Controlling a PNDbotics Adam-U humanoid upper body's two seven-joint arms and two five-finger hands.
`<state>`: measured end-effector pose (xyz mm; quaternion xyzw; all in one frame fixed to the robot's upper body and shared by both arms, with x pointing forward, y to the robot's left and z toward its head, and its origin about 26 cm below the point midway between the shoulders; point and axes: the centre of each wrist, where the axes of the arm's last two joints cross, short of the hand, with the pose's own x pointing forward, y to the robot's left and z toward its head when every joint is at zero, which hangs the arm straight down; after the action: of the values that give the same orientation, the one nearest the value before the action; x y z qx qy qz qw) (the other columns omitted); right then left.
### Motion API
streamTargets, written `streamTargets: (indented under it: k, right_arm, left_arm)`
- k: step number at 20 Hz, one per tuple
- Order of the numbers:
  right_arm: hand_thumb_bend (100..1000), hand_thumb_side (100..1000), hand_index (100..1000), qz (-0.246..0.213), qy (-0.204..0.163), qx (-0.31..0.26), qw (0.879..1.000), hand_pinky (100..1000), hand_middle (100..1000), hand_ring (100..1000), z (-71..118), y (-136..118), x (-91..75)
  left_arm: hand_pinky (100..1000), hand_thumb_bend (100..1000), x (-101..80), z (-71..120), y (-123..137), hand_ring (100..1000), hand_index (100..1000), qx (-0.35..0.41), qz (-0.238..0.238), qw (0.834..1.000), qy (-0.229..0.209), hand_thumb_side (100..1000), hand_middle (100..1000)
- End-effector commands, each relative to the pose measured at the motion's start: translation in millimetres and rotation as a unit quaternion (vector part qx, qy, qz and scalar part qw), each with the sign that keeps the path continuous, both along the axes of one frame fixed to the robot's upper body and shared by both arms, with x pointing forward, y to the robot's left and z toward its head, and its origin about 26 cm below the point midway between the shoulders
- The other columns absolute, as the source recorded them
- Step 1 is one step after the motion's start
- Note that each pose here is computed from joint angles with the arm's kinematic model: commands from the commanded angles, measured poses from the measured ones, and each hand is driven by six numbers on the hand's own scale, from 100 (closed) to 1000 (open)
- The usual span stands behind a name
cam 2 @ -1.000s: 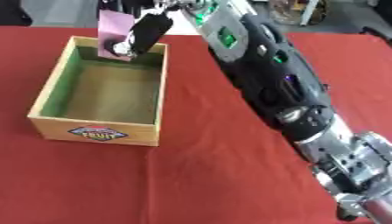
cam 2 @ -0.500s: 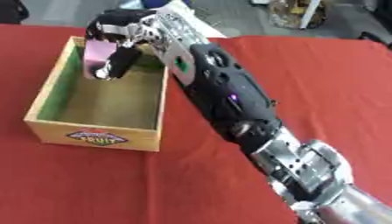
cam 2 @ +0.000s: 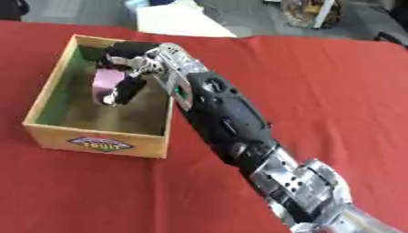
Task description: Pick up objects on the table and place them in the box.
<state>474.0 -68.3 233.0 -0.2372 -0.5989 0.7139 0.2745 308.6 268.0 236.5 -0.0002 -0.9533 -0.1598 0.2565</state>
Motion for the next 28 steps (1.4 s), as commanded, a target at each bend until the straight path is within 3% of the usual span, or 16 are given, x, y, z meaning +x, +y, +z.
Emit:
streamTargets:
  k: [1,4,7,11,19,23,28]
  right_arm:
    - [100,588,835,0.004,-0.018,-0.006,1.0,768,735,714,3.7,2,0.9]
    - [138,628,847,0.004,-0.035,-0.017,0.999,778,777,772,3.8,2,0.7]
    - [241,665,864,-0.007,-0.064,-0.033,0.997,797,823,840,8.0,1,0.0]
    - [272,678,871,-0.018,-0.088,-0.032,0.995,809,823,852,14.3,-1,-1.1]
    - [274,706,877,-0.013,-0.101,-0.005,0.995,812,814,835,36.6,0,-8.5]
    - [237,734,876,-0.001,-0.106,0.016,0.994,808,804,817,53.6,-2,-15.3]
    - [190,703,874,0.014,-0.118,0.053,0.992,801,790,788,81.6,-17,-29.2]
  left_arm:
    - [524,100,-2.4,7.9,-2,666,792,0.0,-0.007,1.0,-0.014,786,586]
    - [524,100,-2.4,7.6,-2,666,792,-0.001,-0.007,1.0,-0.013,787,586]
    - [524,100,-2.5,6.8,-2,666,792,-0.001,-0.006,1.0,-0.01,787,586]
    - [524,100,-2.7,5.7,-1,667,792,-0.002,-0.005,1.0,-0.007,788,586]
    - [525,100,-3.1,3.1,0,668,792,-0.001,-0.003,1.0,-0.001,788,587]
    - [526,100,-3.5,1.1,0,668,792,-0.001,-0.001,1.0,0.004,789,587]
    - [526,100,-4.3,-2.4,3,668,792,-0.002,0.004,1.0,0.011,787,587]
